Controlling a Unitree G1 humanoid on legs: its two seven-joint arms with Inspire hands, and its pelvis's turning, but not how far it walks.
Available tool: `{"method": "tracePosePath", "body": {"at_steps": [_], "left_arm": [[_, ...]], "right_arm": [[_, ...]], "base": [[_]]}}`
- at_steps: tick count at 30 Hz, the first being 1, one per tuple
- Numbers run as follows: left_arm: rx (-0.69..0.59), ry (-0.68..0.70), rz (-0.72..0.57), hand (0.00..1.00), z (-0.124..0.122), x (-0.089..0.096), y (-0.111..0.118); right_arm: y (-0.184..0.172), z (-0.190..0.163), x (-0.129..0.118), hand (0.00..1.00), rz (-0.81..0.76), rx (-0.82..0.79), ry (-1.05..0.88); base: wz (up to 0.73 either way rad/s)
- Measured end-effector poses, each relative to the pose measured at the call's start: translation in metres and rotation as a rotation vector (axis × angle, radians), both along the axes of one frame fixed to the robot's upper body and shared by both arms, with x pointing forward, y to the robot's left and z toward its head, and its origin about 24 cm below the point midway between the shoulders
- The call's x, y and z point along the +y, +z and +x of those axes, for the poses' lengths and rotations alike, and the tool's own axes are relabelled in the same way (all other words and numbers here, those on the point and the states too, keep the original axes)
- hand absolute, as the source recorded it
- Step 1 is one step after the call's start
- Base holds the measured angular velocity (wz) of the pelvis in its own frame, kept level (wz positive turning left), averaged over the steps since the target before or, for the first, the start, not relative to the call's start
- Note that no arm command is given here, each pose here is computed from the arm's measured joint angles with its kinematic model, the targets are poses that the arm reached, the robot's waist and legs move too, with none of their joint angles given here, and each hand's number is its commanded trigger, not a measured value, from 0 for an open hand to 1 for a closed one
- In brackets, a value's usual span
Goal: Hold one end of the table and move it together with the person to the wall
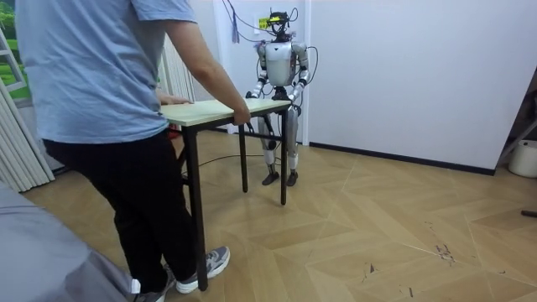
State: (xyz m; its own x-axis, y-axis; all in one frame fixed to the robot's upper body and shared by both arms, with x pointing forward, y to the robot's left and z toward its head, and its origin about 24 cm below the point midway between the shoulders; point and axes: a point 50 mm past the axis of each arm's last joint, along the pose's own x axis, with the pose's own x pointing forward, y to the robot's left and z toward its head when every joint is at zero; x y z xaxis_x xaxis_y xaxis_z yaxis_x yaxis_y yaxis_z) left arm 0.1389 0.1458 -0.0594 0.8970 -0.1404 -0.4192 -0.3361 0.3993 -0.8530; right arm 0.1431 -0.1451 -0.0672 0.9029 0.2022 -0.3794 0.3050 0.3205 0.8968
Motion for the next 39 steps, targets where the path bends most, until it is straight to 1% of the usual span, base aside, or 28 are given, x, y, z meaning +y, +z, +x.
{"method": "tracePosePath", "body": {"at_steps": [3, 13, 19, 29, 31, 35, 37, 39], "left_arm": [[0.006, -0.001, -0.007, 1.0, -0.007, -0.001, 0.0], [-0.012, 0.011, 0.001, 1.0, -0.01, 0.001, 0.005], [-0.024, 0.014, 0.009, 1.0, -0.009, 0.002, 0.007], [-0.05, -0.009, 0.0, 1.0, -0.006, -0.002, 0.009], [-0.043, -0.012, -0.005, 1.0, -0.009, -0.003, 0.008], [-0.005, 0.004, -0.047, 1.0, -0.024, -0.004, 0.003], [-0.019, 0.0, -0.048, 1.0, -0.021, -0.004, 0.004], [-0.045, -0.004, -0.049, 1.0, -0.014, -0.004, 0.007]], "right_arm": [[-0.001, -0.007, -0.002, 1.0, 0.003, -0.009, 0.004], [0.0, -0.008, 0.001, 1.0, 0.021, -0.03, 0.018], [0.001, -0.009, 0.002, 1.0, 0.037, -0.032, 0.013], [0.002, -0.012, -0.002, 1.0, 0.03, -0.058, -0.003], [0.002, -0.014, -0.004, 1.0, 0.02, -0.064, -0.004], [0.001, -0.018, -0.006, 1.0, -0.01, -0.065, 0.019], [0.003, -0.017, -0.007, 1.0, -0.008, -0.076, 0.018], [0.006, -0.008, -0.007, 1.0, -0.015, -0.106, 0.025]], "base": [[0.0], [0.0], [0.08], [0.06], [-0.23], [-0.04], [0.39], [0.11]]}}
